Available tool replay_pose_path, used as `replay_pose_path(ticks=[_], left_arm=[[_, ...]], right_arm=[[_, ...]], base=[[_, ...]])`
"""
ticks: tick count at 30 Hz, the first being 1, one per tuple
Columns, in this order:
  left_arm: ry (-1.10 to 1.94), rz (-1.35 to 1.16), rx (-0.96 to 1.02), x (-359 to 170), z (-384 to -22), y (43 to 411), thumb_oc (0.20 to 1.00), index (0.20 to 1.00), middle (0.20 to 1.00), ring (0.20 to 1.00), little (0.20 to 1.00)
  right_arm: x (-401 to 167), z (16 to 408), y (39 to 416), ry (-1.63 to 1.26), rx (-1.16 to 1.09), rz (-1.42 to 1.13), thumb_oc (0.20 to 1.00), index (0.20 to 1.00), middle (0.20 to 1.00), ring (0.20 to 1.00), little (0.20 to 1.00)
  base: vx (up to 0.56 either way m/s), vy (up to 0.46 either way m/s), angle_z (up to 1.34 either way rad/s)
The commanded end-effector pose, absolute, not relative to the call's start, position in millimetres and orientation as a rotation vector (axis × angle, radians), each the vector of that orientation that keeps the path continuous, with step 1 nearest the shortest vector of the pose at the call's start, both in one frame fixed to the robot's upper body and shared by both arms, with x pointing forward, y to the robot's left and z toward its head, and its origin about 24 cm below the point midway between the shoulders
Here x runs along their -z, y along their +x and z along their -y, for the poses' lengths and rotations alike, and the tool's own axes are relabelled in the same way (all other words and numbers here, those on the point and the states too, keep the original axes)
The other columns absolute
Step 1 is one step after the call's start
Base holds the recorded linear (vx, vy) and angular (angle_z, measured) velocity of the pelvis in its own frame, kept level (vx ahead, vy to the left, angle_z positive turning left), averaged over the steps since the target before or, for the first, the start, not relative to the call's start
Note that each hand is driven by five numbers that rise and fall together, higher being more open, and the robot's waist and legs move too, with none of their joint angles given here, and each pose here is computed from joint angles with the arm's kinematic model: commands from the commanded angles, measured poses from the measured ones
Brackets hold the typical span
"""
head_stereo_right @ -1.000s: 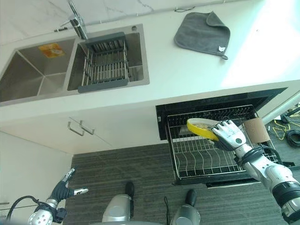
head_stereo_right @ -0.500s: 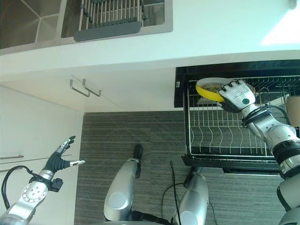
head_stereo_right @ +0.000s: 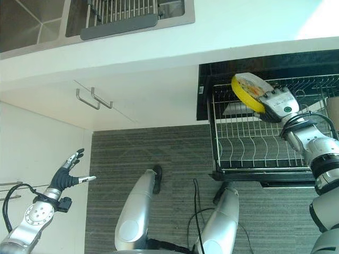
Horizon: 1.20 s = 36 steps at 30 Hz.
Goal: Place the dishes in the dishwasher.
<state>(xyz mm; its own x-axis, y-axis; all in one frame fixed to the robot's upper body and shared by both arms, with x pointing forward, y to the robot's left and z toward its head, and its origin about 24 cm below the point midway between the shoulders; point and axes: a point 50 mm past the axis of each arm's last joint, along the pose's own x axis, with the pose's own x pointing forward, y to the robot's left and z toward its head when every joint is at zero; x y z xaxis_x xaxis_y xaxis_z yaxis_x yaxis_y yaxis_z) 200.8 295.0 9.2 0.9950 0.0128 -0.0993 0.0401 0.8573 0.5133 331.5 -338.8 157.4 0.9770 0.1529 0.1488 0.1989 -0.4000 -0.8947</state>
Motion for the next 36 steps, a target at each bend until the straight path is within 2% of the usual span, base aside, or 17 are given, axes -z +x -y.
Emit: replay_pose_path(ticks=[1, 14, 19, 21, 25, 28, 31, 36], left_arm=[[0.566, -0.104, -0.023, -14, -311, 193, 1.0, 1.0, 1.0, 1.0, 1.0], [0.569, -0.091, -0.026, -18, -312, 199, 1.0, 1.0, 1.0, 1.0, 1.0], [0.566, -0.091, -0.026, -18, -311, 200, 1.0, 1.0, 1.0, 1.0, 1.0], [0.555, -0.096, -0.031, -17, -310, 198, 1.0, 1.0, 1.0, 1.0, 1.0], [0.532, -0.112, -0.045, -11, -301, 188, 1.0, 1.0, 1.0, 1.0, 1.0], [0.509, -0.133, -0.088, -6, -297, 177, 1.0, 1.0, 1.0, 1.0, 1.0], [0.491, -0.152, -0.128, -4, -300, 169, 1.0, 1.0, 1.0, 1.0, 1.0], [0.485, -0.164, -0.185, -2, -305, 162, 1.0, 1.0, 1.0, 1.0, 1.0]], right_arm=[[-141, 335, 333, -1.867, 0.032, 0.182, 1.0, 1.0, 1.0, 1.0, 1.0], [-130, 321, 340, -1.811, -0.025, 0.151, 1.0, 1.0, 1.0, 1.0, 1.0], [-132, 317, 342, -1.698, 0.007, 0.131, 1.0, 1.0, 1.0, 1.0, 1.0], [-132, 319, 342, -1.55, 0.051, 0.071, 1.0, 1.0, 1.0, 1.0, 1.0], [-136, 322, 333, -1.05, 0.183, 0.023, 1.0, 1.0, 1.0, 1.0, 1.0], [-121, 312, 310, -0.6, 0.175, 0.028, 1.0, 1.0, 1.0, 1.0, 1.0], [-99, 299, 288, -0.271, 0.163, 0.012, 1.0, 1.0, 1.0, 1.0, 1.0], [-85, 312, 255, -0.043, 0.285, 0.003, 1.0, 1.0, 1.0, 1.0, 1.0]], base=[[0.0, 0.0, 0.0], [0.0, 0.001, 0.0], [0.01, 0.007, 0.0], [0.05, 0.053, 0.0], [0.07, 0.062, 0.0], [0.09, 0.06, -0.09], [0.09, 0.042, -0.3], [0.02, -0.018, -0.2]])
